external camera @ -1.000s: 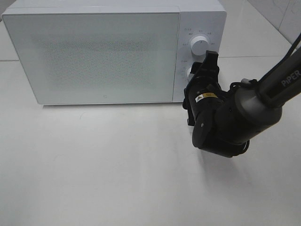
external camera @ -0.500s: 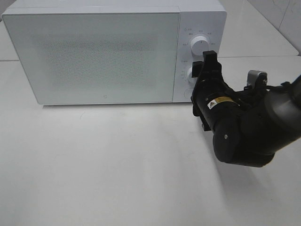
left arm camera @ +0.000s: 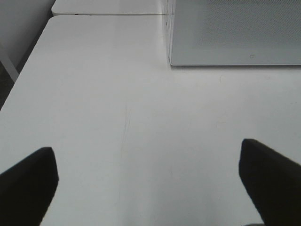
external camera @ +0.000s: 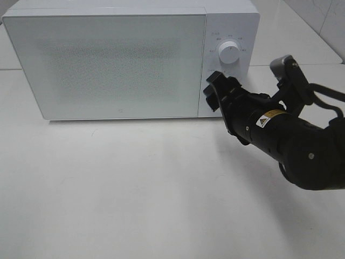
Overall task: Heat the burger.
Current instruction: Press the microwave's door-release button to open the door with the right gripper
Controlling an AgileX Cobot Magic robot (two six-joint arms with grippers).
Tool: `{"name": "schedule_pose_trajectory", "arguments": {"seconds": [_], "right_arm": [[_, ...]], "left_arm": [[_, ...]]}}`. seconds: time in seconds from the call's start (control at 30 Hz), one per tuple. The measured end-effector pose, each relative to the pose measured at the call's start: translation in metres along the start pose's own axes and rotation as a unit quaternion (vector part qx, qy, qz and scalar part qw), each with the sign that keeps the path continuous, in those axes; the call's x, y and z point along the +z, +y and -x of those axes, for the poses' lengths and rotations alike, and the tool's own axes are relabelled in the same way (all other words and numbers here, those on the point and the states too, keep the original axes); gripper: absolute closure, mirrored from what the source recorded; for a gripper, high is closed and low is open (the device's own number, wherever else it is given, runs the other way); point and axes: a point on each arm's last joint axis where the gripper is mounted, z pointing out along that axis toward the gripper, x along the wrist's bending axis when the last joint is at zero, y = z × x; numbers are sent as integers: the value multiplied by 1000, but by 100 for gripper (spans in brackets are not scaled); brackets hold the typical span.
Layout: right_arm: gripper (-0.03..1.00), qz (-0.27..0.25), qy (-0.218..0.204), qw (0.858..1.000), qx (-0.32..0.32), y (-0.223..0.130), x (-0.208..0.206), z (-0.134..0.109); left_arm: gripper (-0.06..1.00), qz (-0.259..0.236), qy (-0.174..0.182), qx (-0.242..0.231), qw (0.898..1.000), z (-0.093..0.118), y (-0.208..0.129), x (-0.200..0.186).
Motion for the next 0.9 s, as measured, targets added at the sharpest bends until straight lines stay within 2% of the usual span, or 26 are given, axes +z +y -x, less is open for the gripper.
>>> {"name": "schedule_pose_trajectory", "arguments": {"seconds": [0.03,0.07,0.13,0.17,0.2,0.23,0.27,0.3,0.33,0.37,0.4,0.43,0.47,0.5,0.53,0.57,0.6,0.63,0.67,0.7,0.73,0.77,0.8,0.83,0.87,0.9], "right_arm": [[27,0,0,1000,0,0,0,0],[27,-29,-8,998,-63,0,-5,-3],[27,-47,-12,995,-90,-1,-9,-4],[27,-86,-18,983,-160,-3,-14,-4],[27,-86,-18,983,-160,-3,-14,-4],[27,-100,-18,976,-191,-2,-17,-5],[27,-138,-21,959,-246,-1,-23,-4],[27,-138,-21,959,-246,-1,-23,-4],[27,-170,-24,943,-286,1,-28,-1],[27,-190,-27,934,-300,2,-30,1],[27,-190,-27,934,-300,2,-30,1],[27,-226,-30,916,-330,4,-35,5],[27,-241,-30,908,-341,6,-37,7],[27,-241,-30,908,-341,6,-37,7],[27,-273,-33,894,-354,8,-42,11],[27,-292,-34,886,-358,9,-45,13],[27,-292,-34,886,-358,9,-45,13],[27,-324,-35,875,-359,12,-51,16],[27,-324,-35,875,-359,12,-51,16],[27,-337,-34,868,-363,13,-54,17],[27,-358,-30,855,-373,16,-61,17],[27,-358,-30,855,-373,16,-61,17],[27,-365,-26,848,-382,17,-65,16],[27,-391,-19,828,-402,20,-74,13],[27,-391,-19,828,-402,20,-74,13],[27,-410,-16,811,-418,24,-82,7]], "left_arm": [[-2,0,0,0,1000,0,0,0],[-2,0,0,0,1000,0,0,0],[-2,0,0,0,1000,0,0,0],[-2,0,0,0,1000,0,0,0],[-2,0,0,0,1000,0,0,0],[-2,0,0,0,1000,0,0,0],[-2,0,0,0,1000,0,0,0],[-2,0,0,0,1000,0,0,0],[-2,0,0,0,1000,0,0,0],[-2,0,0,0,1000,0,0,0],[-2,0,0,0,1000,0,0,0],[-2,0,0,0,1000,0,0,0],[-2,0,0,0,1000,0,0,0],[-2,0,0,0,1000,0,0,0],[-2,0,0,0,1000,0,0,0],[-2,0,0,0,1000,0,0,0],[-2,0,0,0,1000,0,0,0],[-2,0,0,0,1000,0,0,0],[-2,0,0,0,1000,0,0,0],[-2,0,0,0,1000,0,0,0],[-2,0,0,0,1000,0,0,0],[-2,0,0,0,1000,0,0,0],[-2,0,0,0,1000,0,0,0],[-2,0,0,0,1000,0,0,0],[-2,0,0,0,1000,0,0,0],[-2,0,0,0,1000,0,0,0]]}}
